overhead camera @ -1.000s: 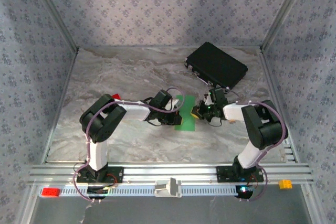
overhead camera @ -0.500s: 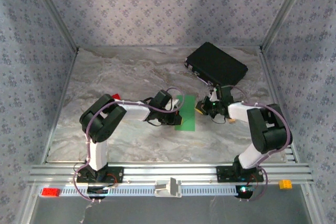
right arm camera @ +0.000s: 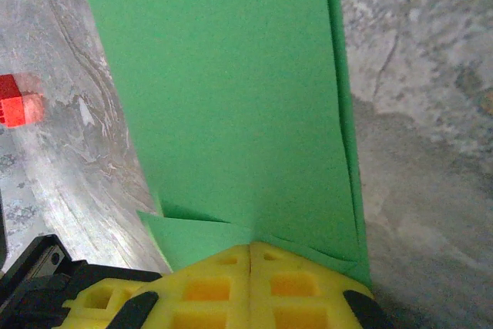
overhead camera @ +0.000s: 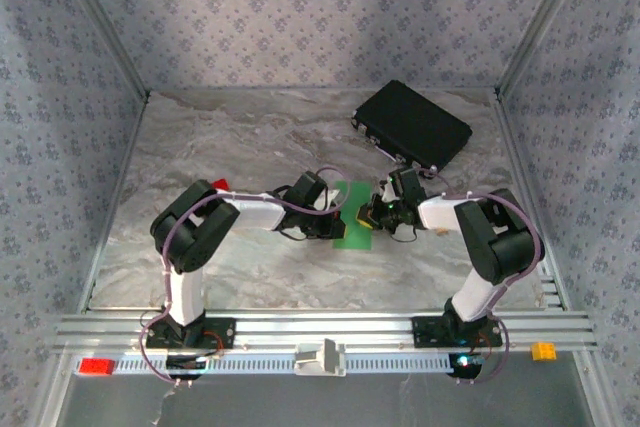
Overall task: Fold a paper plane with a square sheet of paper (pick it up from the middle)
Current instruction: Fold the triangle a second time at the center of the table.
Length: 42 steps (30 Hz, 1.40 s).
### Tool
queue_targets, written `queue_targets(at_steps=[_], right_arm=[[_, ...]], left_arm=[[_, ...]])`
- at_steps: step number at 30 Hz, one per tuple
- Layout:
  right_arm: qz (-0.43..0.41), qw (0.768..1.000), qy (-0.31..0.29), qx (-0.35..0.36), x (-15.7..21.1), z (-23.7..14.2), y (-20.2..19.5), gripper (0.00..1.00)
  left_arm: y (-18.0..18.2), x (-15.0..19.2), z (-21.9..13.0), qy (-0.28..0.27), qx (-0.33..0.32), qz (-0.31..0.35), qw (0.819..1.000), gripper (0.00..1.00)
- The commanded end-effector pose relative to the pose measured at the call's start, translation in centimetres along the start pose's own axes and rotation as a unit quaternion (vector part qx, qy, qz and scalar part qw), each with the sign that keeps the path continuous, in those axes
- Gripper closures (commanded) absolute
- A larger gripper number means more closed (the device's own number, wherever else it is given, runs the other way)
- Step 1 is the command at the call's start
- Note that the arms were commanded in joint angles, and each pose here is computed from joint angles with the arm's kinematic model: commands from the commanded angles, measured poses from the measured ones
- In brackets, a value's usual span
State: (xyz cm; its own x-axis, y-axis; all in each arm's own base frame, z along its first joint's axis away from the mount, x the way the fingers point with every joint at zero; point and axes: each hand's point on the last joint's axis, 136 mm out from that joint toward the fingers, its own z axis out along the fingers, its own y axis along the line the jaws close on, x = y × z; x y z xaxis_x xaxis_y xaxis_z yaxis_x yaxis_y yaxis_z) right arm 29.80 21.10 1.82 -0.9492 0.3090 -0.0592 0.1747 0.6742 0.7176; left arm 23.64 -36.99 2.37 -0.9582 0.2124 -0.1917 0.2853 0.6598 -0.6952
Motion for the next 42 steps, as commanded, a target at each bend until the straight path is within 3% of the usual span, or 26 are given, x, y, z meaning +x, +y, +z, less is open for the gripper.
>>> queue_targets(at_steps=[1,10,17,23,42], right_arm=[[0.029,0.998,0.003,0.057,0.7,0.4,-3.4,1.0],[0.034,0.998,0.004,0.052,0.7,0.5,-3.4,1.0],[0.036,0.998,0.004,0.048,0.8,0.4,-3.3,1.0],[0.038,0.998,0.003,0.051,0.8,0.4,-3.6,1.0],[0.043,0.998,0.0,0.055,0.6,0.0,-4.1,1.0]], left_arm=[[-2.6,-1.5,-1.5,-0.016,0.022,0.005,1.0,0.98],[-3.8,-2.8,0.7,-0.009,0.037,0.005,0.999,0.97],[-1.2,-1.7,2.7,0.013,0.001,-0.014,1.0,0.98],[0.2,-0.8,2.4,0.016,-0.037,-0.009,0.999,0.97],[0.7,1.8,-0.5,0.021,-0.031,-0.008,0.999,0.92]])
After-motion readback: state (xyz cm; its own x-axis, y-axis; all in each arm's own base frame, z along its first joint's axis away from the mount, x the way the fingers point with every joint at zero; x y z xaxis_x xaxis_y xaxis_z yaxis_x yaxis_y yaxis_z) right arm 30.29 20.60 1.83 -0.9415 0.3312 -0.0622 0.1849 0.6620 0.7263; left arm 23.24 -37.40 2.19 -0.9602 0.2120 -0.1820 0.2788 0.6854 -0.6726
